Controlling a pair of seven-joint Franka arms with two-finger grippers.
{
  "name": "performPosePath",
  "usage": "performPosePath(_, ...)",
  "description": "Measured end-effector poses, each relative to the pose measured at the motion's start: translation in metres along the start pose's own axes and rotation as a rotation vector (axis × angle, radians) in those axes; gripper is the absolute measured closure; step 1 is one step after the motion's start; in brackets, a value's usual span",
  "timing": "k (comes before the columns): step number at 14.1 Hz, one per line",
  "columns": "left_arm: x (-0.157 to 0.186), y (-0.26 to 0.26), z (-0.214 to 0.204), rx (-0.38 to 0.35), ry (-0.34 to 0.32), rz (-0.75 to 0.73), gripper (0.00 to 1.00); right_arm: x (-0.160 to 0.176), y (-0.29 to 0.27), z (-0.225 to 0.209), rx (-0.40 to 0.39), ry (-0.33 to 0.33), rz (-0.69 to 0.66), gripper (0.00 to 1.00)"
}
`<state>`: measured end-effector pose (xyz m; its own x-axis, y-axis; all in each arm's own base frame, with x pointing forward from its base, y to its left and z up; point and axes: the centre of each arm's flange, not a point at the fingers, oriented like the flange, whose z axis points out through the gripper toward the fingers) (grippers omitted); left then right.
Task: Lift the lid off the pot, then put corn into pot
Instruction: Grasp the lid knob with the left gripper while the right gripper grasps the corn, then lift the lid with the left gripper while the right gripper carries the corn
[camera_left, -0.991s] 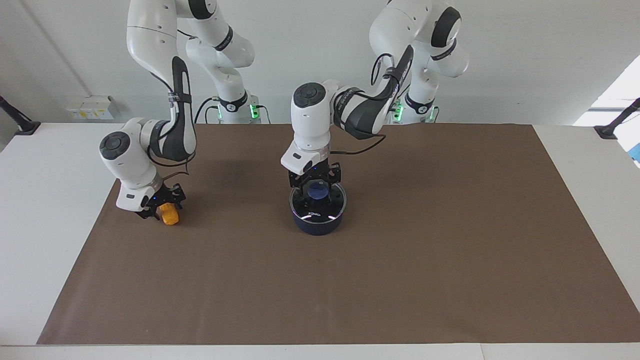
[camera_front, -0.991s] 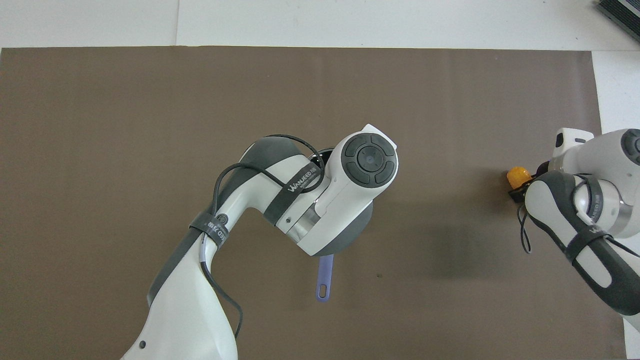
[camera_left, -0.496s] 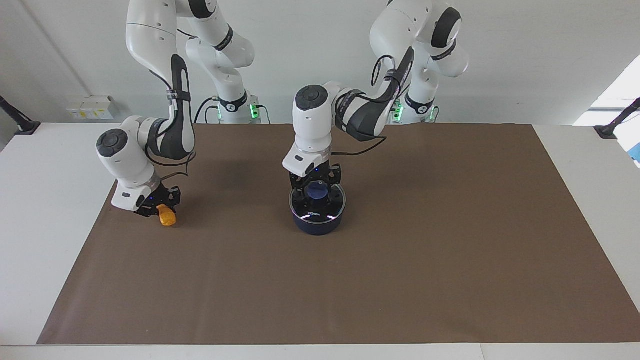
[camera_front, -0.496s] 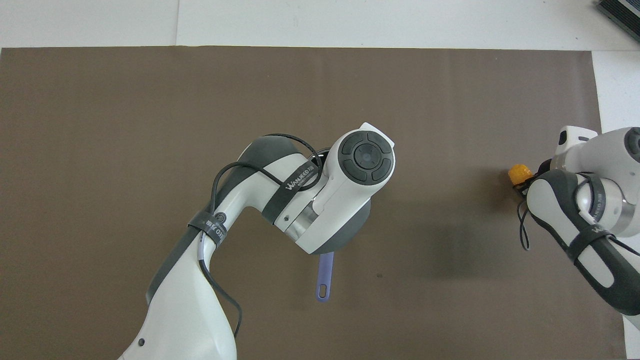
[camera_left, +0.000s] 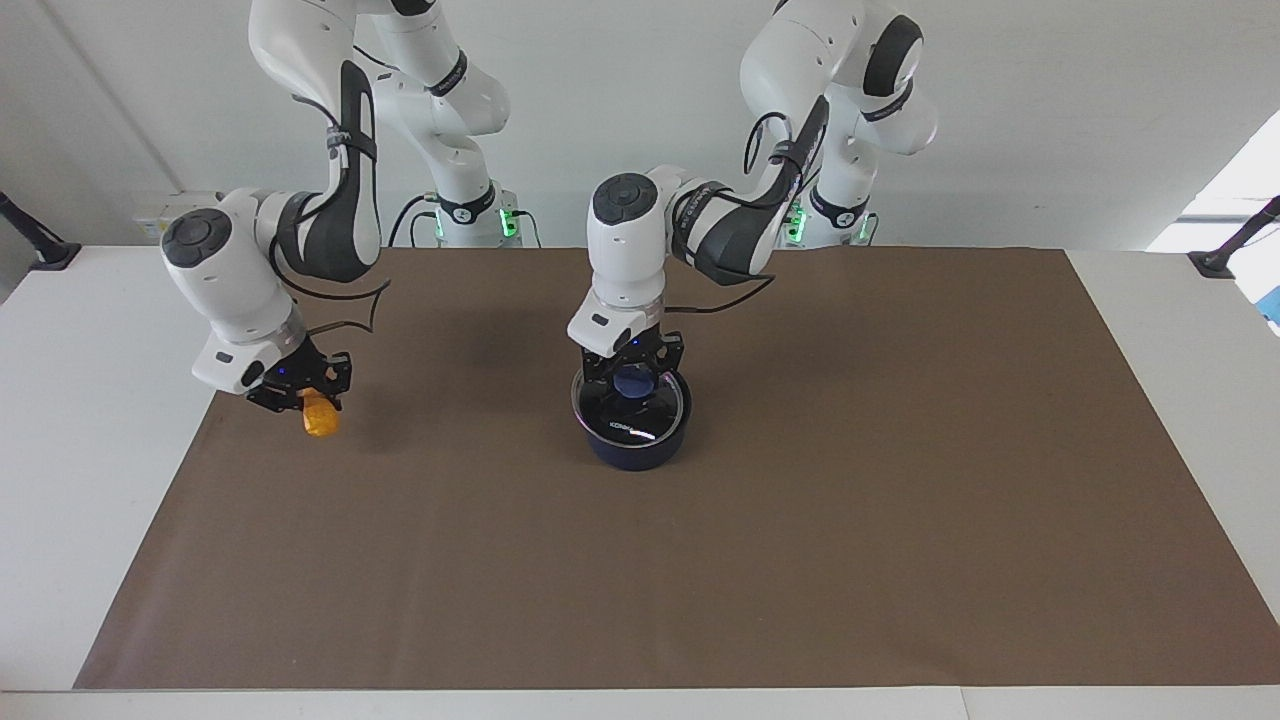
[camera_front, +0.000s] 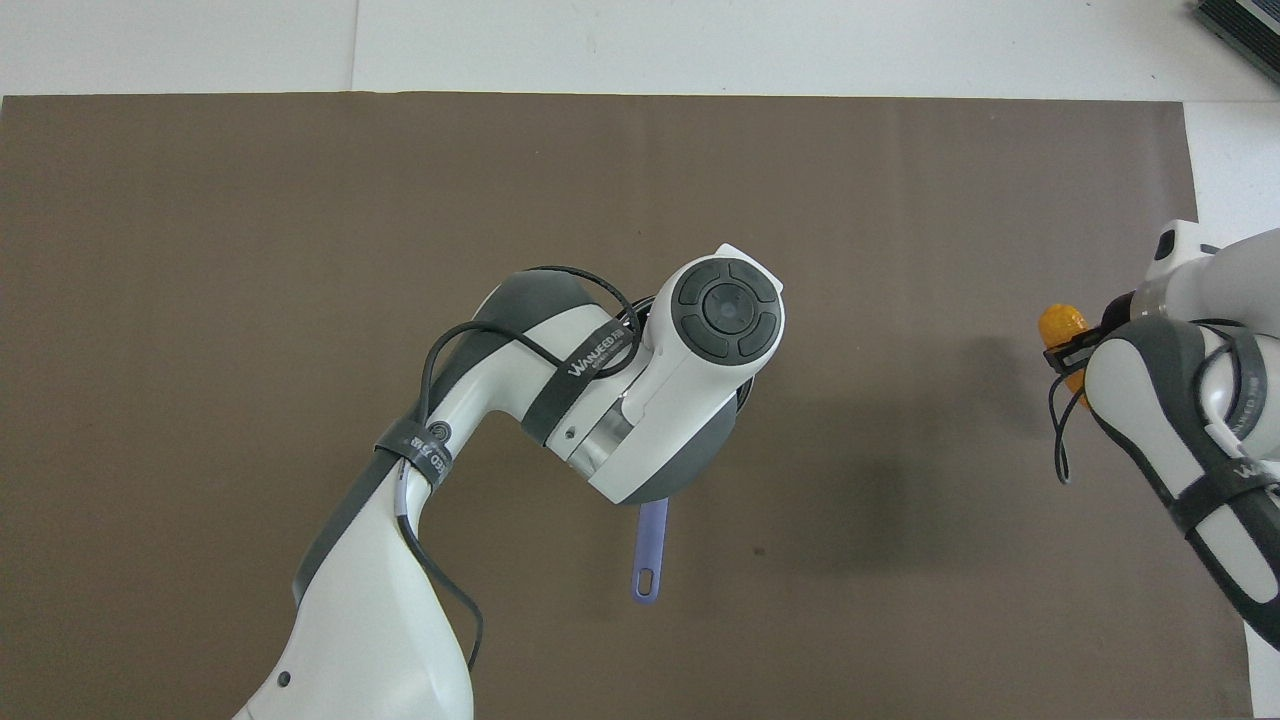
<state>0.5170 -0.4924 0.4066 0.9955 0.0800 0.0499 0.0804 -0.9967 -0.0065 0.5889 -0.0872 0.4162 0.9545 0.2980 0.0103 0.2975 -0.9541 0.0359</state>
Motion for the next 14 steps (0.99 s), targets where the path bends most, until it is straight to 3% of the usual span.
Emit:
performPosePath(7,0.0,-0.006,-0.029,-0.014,0.016,-0.01,0.38,0.026,-0.044,-0.029,0.005,0.009,0.08,0.62)
performPosePath(14,0.021,-0.051,-0.064,0.045,0.02,-0.052,0.38,0.04,-0.074,-0.037,0.011,0.028,0.177,0.62)
